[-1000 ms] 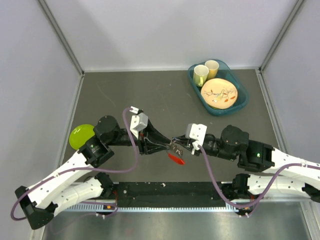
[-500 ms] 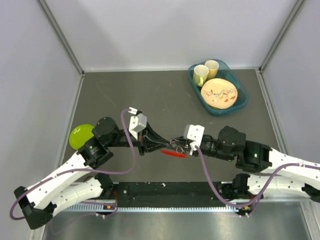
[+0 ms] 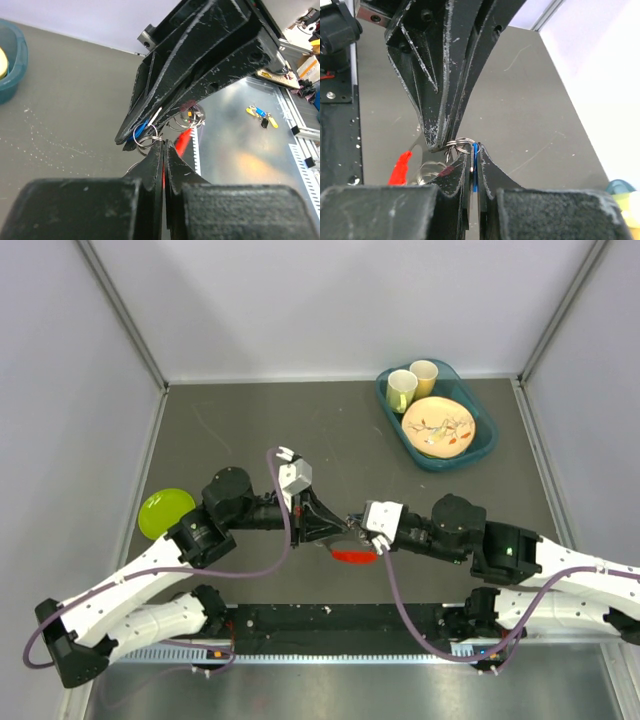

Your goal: Remove the keys from the keyring

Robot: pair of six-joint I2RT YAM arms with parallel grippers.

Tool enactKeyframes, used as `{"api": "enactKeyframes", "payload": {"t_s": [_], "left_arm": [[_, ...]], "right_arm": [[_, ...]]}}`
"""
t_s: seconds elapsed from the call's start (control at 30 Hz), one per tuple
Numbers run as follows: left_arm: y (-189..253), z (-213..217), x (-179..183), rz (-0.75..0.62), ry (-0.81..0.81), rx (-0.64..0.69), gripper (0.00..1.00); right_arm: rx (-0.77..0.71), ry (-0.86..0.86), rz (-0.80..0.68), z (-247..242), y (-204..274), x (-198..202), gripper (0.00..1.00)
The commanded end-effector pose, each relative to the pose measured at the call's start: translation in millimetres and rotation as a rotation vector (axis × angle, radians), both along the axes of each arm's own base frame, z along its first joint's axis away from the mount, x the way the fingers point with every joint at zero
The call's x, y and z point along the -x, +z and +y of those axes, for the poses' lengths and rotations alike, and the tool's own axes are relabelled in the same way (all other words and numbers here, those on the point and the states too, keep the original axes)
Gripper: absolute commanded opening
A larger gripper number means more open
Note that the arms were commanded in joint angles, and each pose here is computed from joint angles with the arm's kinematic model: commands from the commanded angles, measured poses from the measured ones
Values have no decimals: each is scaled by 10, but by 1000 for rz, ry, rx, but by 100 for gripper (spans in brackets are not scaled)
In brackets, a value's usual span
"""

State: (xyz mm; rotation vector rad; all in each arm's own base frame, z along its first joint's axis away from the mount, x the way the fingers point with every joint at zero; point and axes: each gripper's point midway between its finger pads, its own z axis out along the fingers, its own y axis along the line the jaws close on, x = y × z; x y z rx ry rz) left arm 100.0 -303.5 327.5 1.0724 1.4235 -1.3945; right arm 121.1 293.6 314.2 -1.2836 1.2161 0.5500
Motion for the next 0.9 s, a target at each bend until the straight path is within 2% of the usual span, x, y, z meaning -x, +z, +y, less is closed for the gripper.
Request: {"api": "enactKeyframes", "payload": {"t_s": [0.0,0.33,0.6,0.77,0.8,0.87], "left_arm": [[168,-14,-205,25,117,13,0],[85,-76,-324,140,174,-29,0],[21,-91,-398,187,213,-62,0],[100,-121,-302,197,153,-44,0],[122,-118,-270,184,133,-39,9],[153,-67,-225,137,121,-39,21]], "right_arm": [[-39,72,-119,46,226,68,0],[-9,65,-228,91,163,92,0],[-80,79,-294,88,287,170,0],[-93,120,-292,118,205,240,0],[-99,123,-291,107,195,248,0],[-161,137,-302,54,304,297,0]]}}
